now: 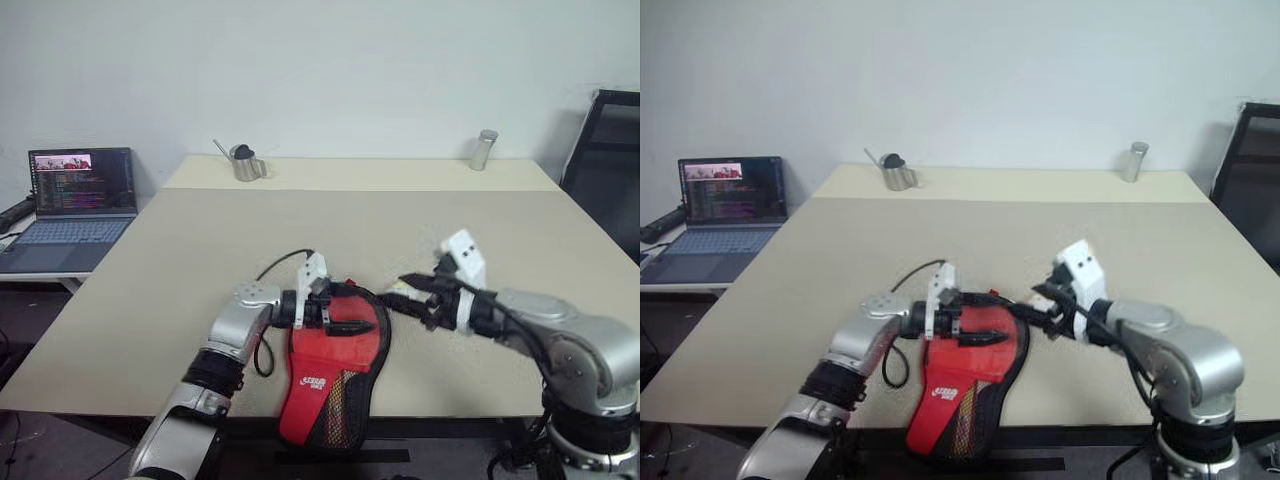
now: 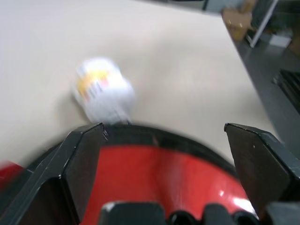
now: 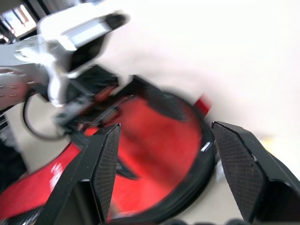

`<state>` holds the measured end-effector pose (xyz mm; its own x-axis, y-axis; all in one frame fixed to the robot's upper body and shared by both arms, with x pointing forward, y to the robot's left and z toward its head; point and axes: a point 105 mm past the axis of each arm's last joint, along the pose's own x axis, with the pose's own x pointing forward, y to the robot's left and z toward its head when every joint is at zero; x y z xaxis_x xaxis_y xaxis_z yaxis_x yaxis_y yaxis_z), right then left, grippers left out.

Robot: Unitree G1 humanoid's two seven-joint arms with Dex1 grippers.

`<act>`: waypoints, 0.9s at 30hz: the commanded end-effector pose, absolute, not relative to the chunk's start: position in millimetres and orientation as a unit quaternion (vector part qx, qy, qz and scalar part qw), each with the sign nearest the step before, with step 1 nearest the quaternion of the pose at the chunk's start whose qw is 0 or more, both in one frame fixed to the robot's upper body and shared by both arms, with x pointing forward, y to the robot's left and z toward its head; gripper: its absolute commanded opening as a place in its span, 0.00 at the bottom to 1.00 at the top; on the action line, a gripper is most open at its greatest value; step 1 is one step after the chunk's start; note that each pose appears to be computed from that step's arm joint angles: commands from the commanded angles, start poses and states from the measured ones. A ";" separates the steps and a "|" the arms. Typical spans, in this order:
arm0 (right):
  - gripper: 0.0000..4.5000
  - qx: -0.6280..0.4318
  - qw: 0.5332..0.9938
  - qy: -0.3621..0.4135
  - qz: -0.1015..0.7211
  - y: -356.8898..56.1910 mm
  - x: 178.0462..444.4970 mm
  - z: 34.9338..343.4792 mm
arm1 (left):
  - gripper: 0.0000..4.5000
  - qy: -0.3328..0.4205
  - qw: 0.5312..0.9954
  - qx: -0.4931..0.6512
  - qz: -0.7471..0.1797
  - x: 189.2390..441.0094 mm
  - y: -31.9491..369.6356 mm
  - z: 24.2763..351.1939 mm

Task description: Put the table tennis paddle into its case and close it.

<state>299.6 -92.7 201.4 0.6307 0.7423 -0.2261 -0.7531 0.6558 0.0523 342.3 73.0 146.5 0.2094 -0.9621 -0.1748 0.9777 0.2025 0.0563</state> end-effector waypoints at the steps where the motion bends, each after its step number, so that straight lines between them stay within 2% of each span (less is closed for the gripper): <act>1: 0.75 -0.029 0.895 0.066 0.439 -88.1 310.0 219.6 | 1.00 0.035 0.798 0.070 -0.598 341.4 97.6 167.6; 5: 0.75 -0.058 0.887 0.060 0.453 -84.7 330.6 213.0 | 1.00 0.054 0.833 0.085 -0.544 345.8 141.1 171.5; 11: 0.75 -0.063 0.871 0.099 0.476 -73.5 336.7 188.7 | 1.00 0.063 0.865 0.100 -0.488 349.9 176.5 174.8; 18: 0.75 -0.086 0.874 0.125 0.462 -55.8 368.3 170.1 | 1.00 0.067 0.873 0.099 -0.472 347.6 183.3 172.6; 27: 0.75 -0.086 0.857 0.204 0.465 -66.0 392.7 141.2 | 1.00 0.061 0.870 0.101 -0.479 345.8 174.1 174.9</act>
<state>389.8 -68.3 132.1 0.4948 0.7476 -0.4430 -0.8135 0.5777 0.0663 348.3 178.4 161.6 0.5408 -0.8071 -0.2368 0.8388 0.5384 0.0806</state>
